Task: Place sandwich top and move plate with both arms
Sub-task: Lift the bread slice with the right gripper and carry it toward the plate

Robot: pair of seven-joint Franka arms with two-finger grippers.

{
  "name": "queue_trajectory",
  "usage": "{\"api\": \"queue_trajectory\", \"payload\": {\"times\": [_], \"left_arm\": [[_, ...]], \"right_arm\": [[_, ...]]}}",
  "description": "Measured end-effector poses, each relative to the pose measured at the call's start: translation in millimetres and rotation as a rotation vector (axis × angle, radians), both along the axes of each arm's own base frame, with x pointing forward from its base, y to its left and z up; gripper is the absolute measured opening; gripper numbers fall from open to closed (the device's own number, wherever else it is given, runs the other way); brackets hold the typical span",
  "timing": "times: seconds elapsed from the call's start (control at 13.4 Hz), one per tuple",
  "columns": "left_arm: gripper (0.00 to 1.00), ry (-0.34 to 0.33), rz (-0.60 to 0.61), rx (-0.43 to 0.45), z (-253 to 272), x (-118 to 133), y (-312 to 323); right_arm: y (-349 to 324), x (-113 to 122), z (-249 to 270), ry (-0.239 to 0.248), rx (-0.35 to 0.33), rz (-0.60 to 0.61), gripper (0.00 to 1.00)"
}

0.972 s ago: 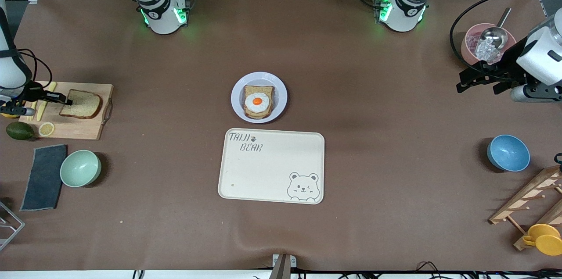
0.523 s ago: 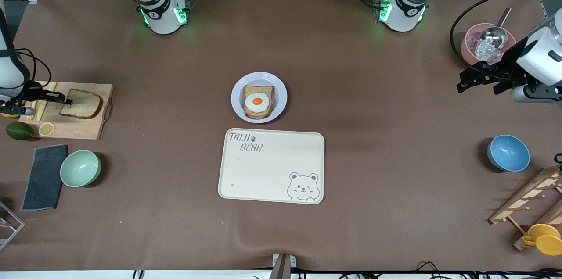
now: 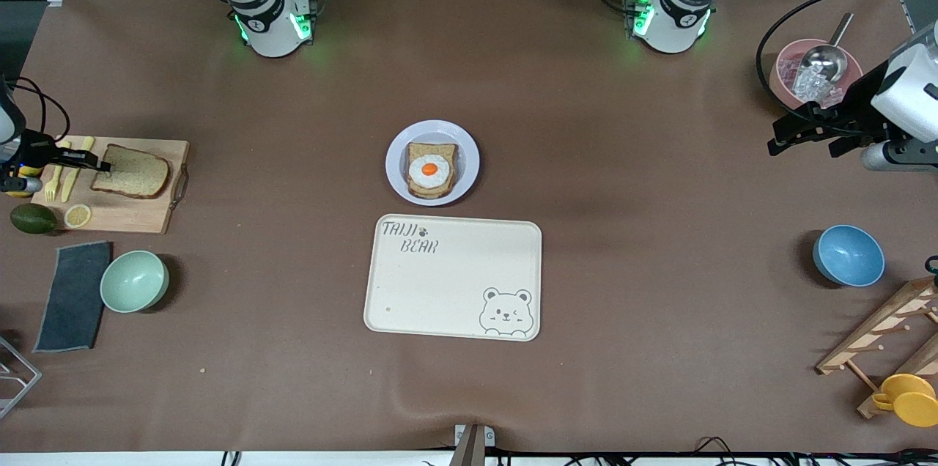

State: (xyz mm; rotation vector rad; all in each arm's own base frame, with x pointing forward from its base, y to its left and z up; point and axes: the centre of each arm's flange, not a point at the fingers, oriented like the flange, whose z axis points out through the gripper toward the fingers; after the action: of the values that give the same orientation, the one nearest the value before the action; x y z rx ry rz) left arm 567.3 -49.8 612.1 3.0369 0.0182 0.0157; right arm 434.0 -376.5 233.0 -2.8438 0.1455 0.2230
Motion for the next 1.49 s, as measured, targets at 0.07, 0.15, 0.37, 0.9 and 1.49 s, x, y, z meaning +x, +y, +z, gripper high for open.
{"api": "queue_trajectory", "payload": {"times": [0.07,0.15,0.37,0.9,1.49], "left_arm": [[1.0,-0.004,0.0,0.0,1.8,-0.4,0.0],[1.0,-0.007,0.0,0.0,3.7,-0.7,0.0],[1.0,-0.011,-0.001,0.0,5.7,-0.9,-0.3],[1.0,-0.002,-0.002,0.0,3.9,-1.2,-1.0],[1.0,0.026,-0.08,-0.041,-12.2,-0.5,-49.4]], "right_arm": [[1.8,0.1,5.9,0.0,0.011,-0.002,0.07],[4.2,0.1,10.9,0.001,0.025,-0.005,0.07],[9.1,1.3,25.5,0.009,0.053,0.002,0.07],[65.1,32.4,66.3,0.012,0.128,0.148,0.07],[204.8,111.5,104.2,-0.118,0.287,0.415,0.07]]}}
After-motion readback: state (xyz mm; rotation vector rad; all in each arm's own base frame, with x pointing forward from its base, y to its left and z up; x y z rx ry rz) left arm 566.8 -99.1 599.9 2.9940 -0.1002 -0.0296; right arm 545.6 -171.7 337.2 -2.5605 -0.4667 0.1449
